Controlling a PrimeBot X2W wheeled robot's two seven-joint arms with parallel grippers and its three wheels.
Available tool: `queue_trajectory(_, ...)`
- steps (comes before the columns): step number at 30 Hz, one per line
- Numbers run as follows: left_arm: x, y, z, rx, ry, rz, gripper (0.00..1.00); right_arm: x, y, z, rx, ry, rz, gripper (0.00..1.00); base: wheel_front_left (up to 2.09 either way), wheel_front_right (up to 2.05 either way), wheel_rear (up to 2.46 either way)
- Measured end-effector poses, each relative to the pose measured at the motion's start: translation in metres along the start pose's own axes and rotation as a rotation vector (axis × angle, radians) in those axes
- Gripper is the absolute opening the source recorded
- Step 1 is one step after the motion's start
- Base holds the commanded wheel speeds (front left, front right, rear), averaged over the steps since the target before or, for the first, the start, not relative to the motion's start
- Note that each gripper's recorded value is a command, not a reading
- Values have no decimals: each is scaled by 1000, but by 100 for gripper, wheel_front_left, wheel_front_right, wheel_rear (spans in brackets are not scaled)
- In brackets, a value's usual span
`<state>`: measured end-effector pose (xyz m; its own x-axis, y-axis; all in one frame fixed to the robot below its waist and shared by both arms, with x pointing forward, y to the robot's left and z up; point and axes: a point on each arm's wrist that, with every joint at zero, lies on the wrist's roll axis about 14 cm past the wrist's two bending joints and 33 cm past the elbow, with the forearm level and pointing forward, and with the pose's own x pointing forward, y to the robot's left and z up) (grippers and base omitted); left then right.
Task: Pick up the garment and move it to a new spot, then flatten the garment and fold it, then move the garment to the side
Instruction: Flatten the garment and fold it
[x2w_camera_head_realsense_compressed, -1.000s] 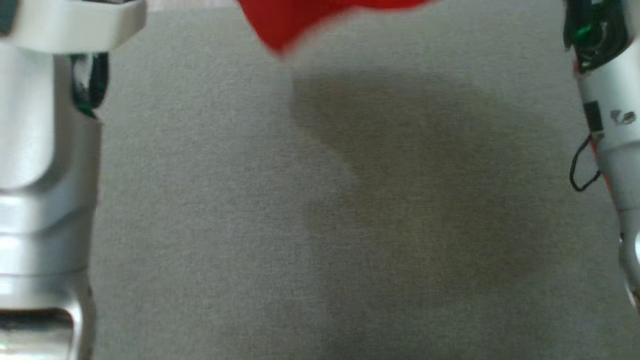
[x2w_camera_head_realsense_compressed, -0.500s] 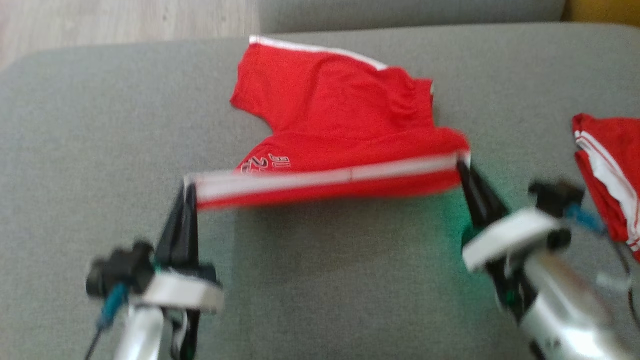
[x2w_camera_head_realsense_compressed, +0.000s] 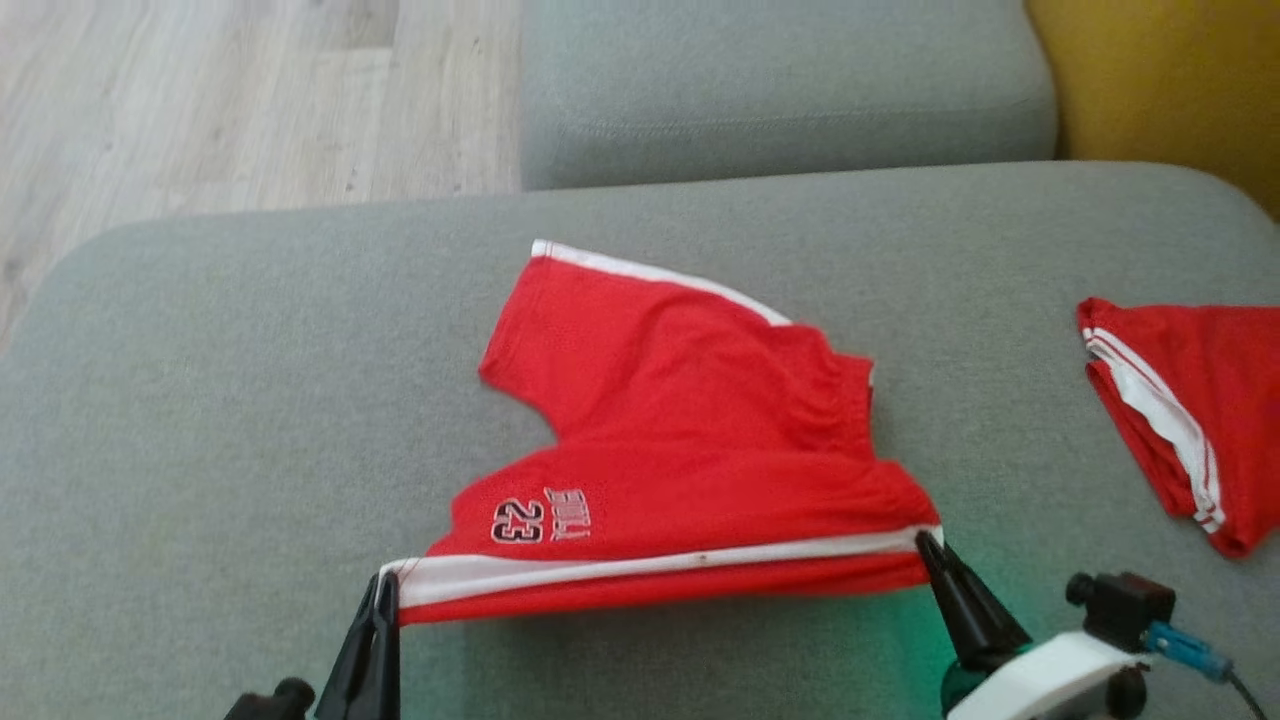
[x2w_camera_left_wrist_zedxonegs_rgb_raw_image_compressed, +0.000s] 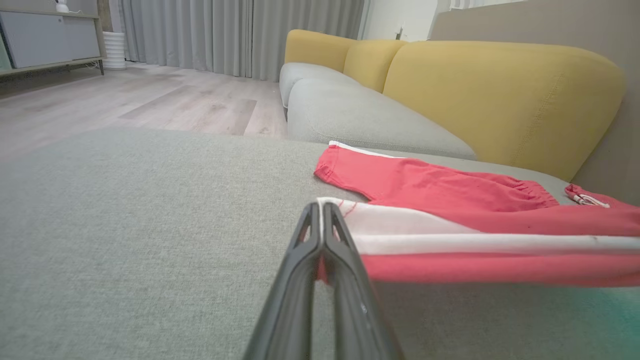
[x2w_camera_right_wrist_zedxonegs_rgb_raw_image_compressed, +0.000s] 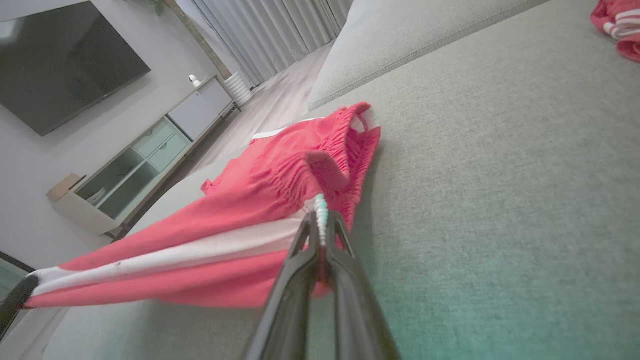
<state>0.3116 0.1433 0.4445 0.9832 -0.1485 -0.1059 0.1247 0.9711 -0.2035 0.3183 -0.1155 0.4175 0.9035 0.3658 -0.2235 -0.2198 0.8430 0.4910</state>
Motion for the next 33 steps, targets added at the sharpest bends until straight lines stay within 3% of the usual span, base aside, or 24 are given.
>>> queue_trajectory(9,43,-16,35,51,-87,-84,0,14,9,8,70,0,26,0,0,0,0)
queue_trajectory(16,147,-40,104,175,-214,-255,0,81,17,58,188,-77,56,0,0,0,0)
queue_trajectory(24,223,-46,71,196,-72,-343,0,117,-14,59,291,-69,-27,0,0,0,0)
queue_trajectory(33,273,-54,40,215,13,-386,0,123,-43,54,307,-97,-112,0,0,0,0)
